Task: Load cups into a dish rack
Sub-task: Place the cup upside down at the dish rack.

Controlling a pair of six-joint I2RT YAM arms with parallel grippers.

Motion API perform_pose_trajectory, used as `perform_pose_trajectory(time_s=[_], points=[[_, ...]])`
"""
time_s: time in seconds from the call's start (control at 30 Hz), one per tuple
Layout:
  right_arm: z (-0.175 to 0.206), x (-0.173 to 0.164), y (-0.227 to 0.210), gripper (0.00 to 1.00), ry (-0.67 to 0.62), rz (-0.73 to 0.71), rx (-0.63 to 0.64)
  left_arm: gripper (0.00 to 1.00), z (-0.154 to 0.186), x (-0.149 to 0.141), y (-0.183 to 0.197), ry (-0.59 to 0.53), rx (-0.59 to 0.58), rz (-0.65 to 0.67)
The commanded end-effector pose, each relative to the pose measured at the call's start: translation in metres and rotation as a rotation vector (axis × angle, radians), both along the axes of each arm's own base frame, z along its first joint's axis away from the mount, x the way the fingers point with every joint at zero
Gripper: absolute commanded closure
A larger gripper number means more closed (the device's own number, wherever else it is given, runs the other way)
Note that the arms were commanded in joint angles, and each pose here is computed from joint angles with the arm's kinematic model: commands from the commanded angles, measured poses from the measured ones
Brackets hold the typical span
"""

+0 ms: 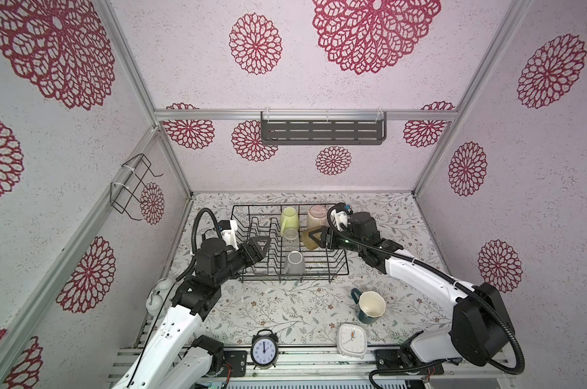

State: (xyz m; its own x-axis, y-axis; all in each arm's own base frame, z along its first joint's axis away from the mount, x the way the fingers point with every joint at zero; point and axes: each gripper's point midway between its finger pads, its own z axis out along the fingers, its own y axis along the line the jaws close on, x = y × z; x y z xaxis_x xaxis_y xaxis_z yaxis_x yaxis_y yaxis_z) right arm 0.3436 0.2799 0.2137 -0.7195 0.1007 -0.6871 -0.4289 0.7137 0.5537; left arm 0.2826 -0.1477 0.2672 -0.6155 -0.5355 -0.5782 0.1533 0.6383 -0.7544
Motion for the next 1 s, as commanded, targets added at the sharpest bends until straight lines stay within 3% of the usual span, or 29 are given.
perform_pose_trajectory(time_s=[0.0, 0.3, 0.97], points=[[-0.013, 0.017, -0.028, 0.33, -0.092, -0.089, -0.237, 0.24, -0.015, -0.003, 0.009, 0.037, 0.049, 0.025], [-0.052, 0.035, -0.029, 0.36, -0.083, -0.143, -0.446, 0.24, -0.018, -0.004, 0.011, 0.050, 0.056, 0.027], [-0.095, 0.056, -0.017, 0.35, -0.068, -0.177, -0.587, 0.23, -0.020, -0.004, 0.014, 0.058, 0.062, 0.038]])
